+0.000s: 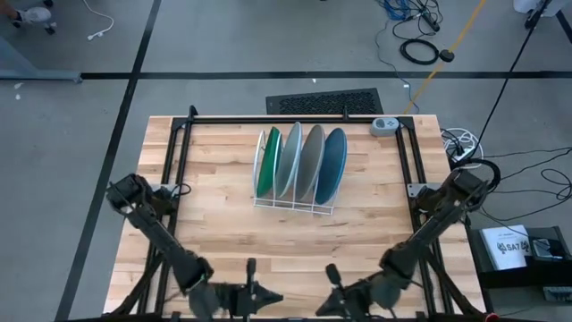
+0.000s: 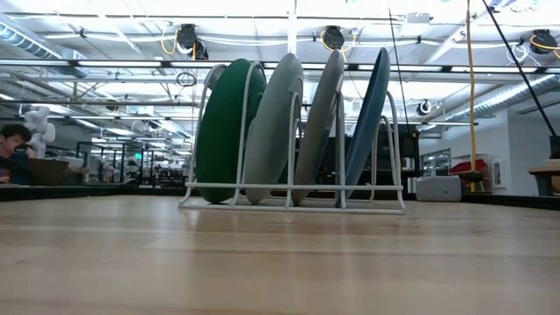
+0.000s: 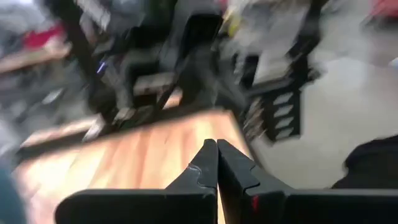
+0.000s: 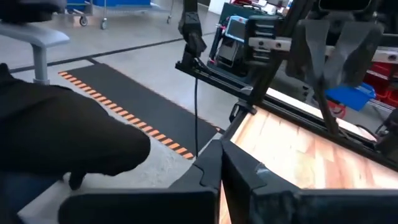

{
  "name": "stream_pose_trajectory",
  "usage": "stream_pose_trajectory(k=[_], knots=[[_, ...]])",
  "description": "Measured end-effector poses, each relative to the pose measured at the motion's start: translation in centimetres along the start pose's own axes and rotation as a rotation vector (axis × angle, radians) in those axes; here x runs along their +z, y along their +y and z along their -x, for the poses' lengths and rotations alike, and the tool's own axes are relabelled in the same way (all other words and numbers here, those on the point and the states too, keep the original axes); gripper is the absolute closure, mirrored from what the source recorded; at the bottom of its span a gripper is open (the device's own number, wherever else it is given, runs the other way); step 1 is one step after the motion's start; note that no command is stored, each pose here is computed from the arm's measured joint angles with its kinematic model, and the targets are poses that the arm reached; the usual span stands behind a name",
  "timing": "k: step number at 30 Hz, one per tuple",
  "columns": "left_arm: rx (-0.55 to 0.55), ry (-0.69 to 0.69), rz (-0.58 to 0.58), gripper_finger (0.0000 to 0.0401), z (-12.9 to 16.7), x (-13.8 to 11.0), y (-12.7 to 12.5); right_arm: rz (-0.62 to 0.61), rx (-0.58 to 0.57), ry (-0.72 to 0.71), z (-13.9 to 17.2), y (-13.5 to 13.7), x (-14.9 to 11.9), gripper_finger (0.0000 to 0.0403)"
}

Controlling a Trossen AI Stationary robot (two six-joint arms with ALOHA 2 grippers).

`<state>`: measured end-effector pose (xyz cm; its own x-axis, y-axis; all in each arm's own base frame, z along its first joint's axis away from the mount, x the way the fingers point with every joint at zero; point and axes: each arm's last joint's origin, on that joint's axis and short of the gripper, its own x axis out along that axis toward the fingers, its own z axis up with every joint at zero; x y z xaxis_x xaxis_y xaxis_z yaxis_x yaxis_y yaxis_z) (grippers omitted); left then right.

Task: Sort dishes
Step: Return to Home Position

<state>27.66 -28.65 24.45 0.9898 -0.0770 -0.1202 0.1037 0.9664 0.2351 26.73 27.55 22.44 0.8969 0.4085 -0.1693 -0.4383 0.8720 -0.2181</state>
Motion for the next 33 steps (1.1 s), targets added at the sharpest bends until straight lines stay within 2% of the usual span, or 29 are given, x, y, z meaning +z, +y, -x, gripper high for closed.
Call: stream_pose_trajectory(k=[4, 8, 12, 15, 19, 24, 30, 33], knots=[[-0.049, -0.147, 0.046, 0.0401, 0.0, -2.9, 3.4, -0.01, 0.021, -0.054, -1.8, -2.7, -1.0, 0.0403], [-0.038, -0.184, 0.154, 0.0401, 1.2, -6.0, 7.3, -0.042, 0.035, -0.075, -2.9, -6.3, -1.8, 0.0403], [-0.028, -0.242, 0.14, 0.0401, 3.9, -6.3, 9.3, -0.056, -0.008, -0.054, -2.2, -8.7, -2.6, 0.0403], [0.017, -0.263, 0.105, 0.0401, 6.7, -5.4, 10.0, -0.062, -0.06, -0.084, 0.5, -9.7, -2.5, 0.0403], [0.074, -0.257, 0.071, 0.0401, 10.7, -4.1, 10.5, -0.087, -0.179, -0.151, 6.5, -10.1, -2.8, 0.0403], [0.092, -0.187, 0.022, 0.0401, 14.1, -4.1, 10.7, -0.121, -0.18, -0.294, 13.5, -8.8, -4.5, 0.0403], [0.132, -0.15, 0.003, 0.0401, 15.8, -6.0, 11.5, -0.108, -0.148, -0.28, 16.6, -8.1, -8.5, 0.0403], [0.135, -0.135, 0.011, 0.0401, 16.1, -7.7, 12.0, -0.122, -0.192, -0.248, 17.2, -8.4, -10.0, 0.0403]])
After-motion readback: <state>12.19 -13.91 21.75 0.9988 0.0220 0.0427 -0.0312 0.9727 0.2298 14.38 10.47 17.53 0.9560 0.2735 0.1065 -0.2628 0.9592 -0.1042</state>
